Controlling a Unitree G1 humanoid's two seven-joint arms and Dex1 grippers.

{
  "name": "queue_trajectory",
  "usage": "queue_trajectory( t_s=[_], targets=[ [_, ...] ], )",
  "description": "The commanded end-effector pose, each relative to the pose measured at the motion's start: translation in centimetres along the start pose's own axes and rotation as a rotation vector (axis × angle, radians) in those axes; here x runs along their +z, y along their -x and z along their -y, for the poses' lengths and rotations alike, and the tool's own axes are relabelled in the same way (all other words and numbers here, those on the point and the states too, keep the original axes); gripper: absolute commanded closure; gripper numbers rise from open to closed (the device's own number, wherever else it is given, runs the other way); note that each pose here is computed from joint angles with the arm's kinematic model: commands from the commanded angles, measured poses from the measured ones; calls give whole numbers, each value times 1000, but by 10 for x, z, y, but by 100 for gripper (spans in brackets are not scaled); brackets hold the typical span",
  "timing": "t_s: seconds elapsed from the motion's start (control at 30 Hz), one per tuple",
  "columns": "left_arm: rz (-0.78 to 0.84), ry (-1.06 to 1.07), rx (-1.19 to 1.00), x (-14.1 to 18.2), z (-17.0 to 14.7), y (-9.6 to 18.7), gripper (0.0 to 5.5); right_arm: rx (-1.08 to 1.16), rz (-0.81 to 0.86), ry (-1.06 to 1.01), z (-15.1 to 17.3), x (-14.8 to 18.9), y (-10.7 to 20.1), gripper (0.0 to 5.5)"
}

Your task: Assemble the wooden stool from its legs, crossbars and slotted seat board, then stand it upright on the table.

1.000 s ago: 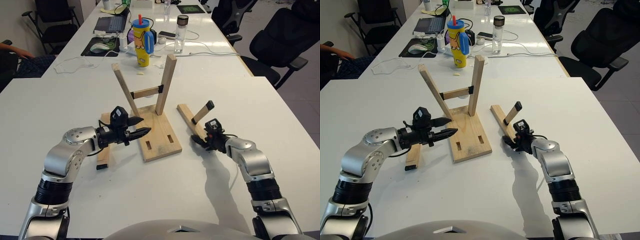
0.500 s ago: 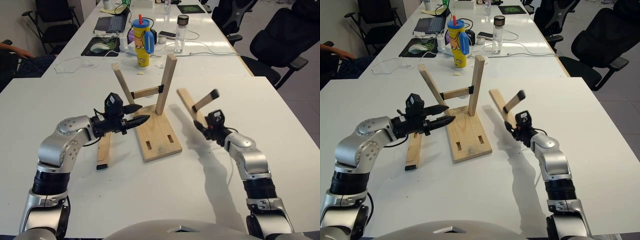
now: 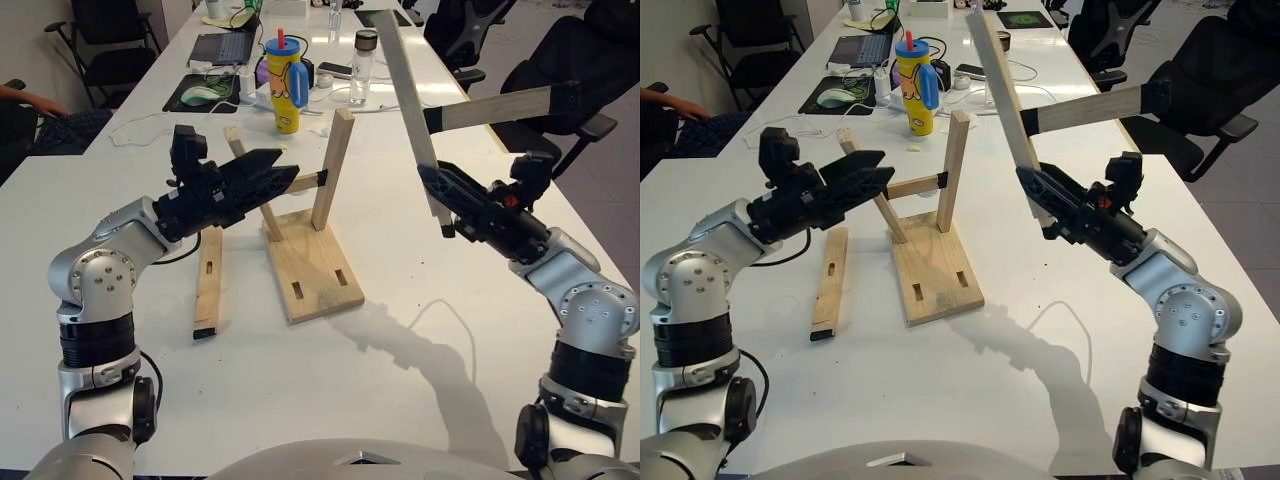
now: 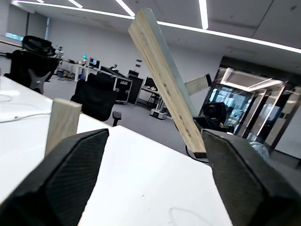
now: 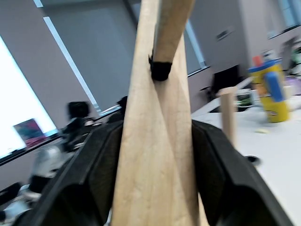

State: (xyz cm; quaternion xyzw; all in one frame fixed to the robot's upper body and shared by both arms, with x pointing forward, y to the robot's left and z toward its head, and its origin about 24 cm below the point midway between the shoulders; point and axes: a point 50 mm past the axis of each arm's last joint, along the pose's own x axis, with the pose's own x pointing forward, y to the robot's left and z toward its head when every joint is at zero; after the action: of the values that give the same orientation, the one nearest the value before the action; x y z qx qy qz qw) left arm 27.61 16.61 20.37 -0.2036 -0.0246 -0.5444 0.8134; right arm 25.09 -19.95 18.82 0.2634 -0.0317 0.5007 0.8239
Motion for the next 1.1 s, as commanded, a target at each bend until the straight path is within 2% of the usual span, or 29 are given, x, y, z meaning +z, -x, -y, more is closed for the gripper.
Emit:
queue_trajectory(
  t_s=[0.03, 0.1, 0.3, 0.6, 1.1],
  targets=[
    [19, 78, -33, 5, 1, -6, 120, 115, -61, -40, -13, -1, -4, 342],
    [30, 135, -70, 6, 2, -9, 98, 154, -87, -63, -17, -5, -6, 342],
    [48, 218, -174, 16, 9, -18, 98, 239, -189, -90, -22, -16, -11, 342],
    [6, 228, -244, 20, 18, -26, 98, 313, -294, -89, -26, -25, -13, 342],
    [-110, 199, -227, 15, 16, -13, 327, 321, -357, -89, -24, -28, -8, 342]
  ],
)
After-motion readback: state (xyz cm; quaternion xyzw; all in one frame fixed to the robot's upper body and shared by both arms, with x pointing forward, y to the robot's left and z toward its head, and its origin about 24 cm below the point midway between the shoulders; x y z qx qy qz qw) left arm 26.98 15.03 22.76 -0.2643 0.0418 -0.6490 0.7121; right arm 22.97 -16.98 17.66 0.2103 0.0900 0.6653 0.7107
